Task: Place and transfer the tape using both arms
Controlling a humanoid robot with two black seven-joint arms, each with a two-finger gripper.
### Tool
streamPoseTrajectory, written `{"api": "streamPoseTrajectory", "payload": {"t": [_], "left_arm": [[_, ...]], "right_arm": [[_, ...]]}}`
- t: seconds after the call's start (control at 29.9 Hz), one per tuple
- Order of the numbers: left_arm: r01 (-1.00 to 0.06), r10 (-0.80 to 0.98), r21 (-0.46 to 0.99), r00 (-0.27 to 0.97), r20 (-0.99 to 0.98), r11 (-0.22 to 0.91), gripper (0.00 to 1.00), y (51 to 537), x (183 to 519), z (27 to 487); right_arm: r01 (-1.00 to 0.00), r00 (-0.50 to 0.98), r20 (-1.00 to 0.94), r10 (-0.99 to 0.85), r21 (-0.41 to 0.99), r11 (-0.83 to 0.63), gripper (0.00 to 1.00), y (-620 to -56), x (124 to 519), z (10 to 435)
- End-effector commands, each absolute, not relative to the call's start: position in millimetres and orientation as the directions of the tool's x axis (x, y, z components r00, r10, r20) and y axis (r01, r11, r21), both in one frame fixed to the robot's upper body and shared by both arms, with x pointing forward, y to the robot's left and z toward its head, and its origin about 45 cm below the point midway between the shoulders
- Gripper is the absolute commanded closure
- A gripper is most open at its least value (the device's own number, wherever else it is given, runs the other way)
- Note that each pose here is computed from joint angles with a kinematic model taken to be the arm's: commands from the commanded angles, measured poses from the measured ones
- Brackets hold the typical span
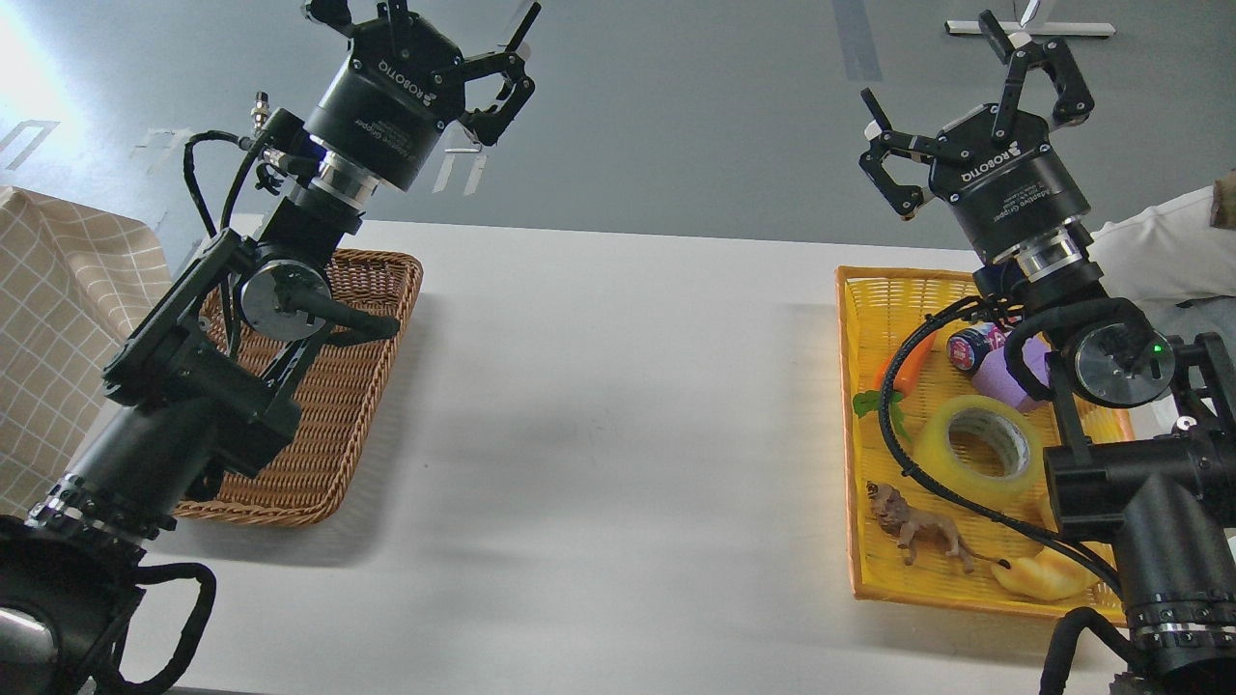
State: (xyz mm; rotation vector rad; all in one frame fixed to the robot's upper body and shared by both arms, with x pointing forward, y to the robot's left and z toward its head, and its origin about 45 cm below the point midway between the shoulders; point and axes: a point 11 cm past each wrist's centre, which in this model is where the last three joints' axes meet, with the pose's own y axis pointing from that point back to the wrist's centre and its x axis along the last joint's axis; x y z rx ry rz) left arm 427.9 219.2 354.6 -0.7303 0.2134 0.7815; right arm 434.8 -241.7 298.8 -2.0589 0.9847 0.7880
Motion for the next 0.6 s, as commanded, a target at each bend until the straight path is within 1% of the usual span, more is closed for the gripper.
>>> {"api": "streamPoseTrajectory", "payload": {"t": [0.0,0.57], "left_arm": [[-0.708,0.566,-0.517,0.701,-0.434,0.481,0.02,219.8,427.6,353.3],[-0.709,0.569,-0.520,0.699,-0.433,0.476,0.02,221.9,427.9,354.6]], "right_arm": [[-0.825,0.523,-0.757,-0.391,-0.334,-0.457,0.00,-241.7,434.8,298.8],[-0.829,0.516,-0.762,-0.392,-0.327,-0.455,0.00,-242.9,433.0,294.6]]}}
